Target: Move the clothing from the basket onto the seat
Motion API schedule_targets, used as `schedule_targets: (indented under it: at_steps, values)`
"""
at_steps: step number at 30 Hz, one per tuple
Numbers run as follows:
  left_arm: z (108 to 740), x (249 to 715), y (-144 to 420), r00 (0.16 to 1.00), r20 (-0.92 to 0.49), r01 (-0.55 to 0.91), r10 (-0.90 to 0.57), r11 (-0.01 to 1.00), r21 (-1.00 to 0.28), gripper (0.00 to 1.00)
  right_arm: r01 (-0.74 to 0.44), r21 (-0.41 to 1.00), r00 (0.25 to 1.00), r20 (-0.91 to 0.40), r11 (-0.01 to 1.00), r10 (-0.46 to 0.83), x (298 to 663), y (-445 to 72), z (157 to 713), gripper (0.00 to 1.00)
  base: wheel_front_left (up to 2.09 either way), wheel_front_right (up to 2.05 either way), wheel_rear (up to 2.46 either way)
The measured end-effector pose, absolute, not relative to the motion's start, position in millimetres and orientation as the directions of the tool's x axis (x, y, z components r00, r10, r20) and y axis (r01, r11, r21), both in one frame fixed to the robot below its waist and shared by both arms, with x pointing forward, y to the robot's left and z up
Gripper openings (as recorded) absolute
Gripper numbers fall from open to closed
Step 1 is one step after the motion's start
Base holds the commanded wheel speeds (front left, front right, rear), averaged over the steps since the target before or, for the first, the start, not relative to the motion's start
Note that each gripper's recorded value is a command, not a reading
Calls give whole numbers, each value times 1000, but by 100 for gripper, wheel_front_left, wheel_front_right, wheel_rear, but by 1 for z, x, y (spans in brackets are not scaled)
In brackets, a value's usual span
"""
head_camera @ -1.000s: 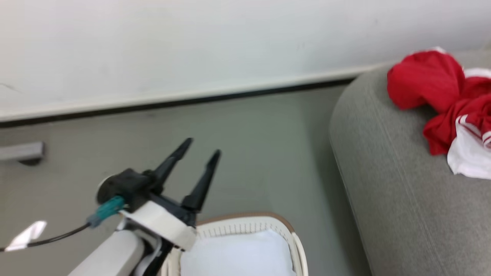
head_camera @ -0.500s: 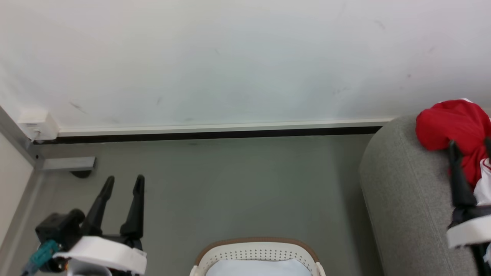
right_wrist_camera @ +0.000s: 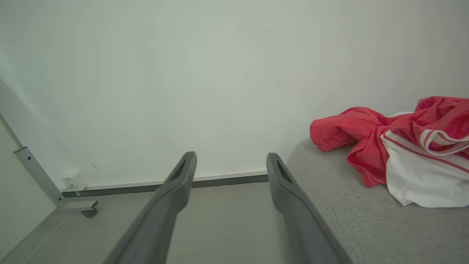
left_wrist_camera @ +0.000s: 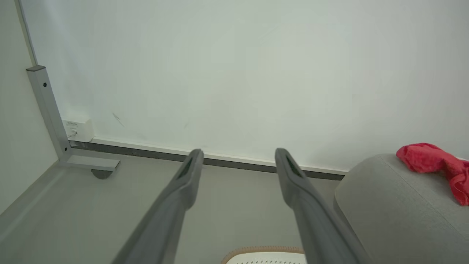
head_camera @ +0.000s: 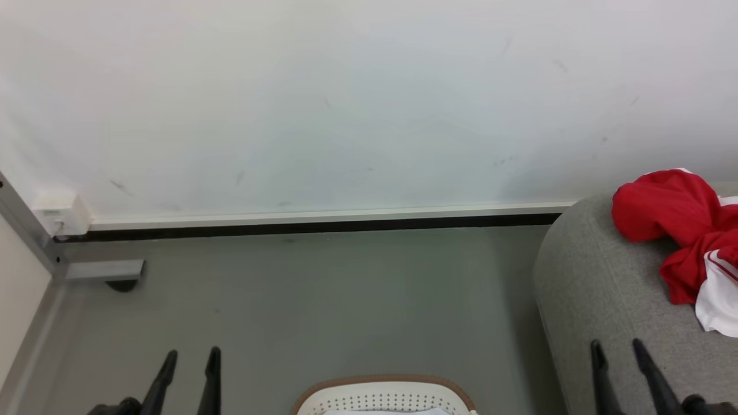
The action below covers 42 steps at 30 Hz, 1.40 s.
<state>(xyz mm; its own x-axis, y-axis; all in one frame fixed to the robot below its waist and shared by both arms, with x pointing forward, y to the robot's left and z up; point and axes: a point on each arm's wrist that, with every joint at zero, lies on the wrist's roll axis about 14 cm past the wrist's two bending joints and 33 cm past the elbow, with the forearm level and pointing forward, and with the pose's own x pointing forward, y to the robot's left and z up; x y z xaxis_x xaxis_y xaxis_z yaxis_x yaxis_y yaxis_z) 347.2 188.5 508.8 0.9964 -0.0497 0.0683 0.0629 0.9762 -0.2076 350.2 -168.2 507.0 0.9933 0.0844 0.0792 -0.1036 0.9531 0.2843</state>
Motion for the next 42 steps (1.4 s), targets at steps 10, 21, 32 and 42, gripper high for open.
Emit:
schedule_targets:
  at_steps: [10, 21, 32, 42]
  values:
    - [503, 343, 179, 995, 69, 80, -68, 978, -194, 100, -162, 245, 987, 59, 956, 152, 344, -147, 496, 100, 0, 0, 0]
    - [504, 345, 181, 995, 79, 76, -63, 981, -180, 100, -174, 241, 983, 99, 955, 154, 349, -143, 509, 100, 0, 0, 0]
    - [489, 342, 178, 998, 34, 65, -59, 980, -190, 0, -166, 254, 986, 48, 953, 159, 341, -139, 492, 0, 0, 0, 0]
    - [477, 342, 184, 999, -27, 10, -20, 942, -335, 0, -105, 398, 993, 1, 912, 115, 341, -149, 482, 0, 0, 0, 0]
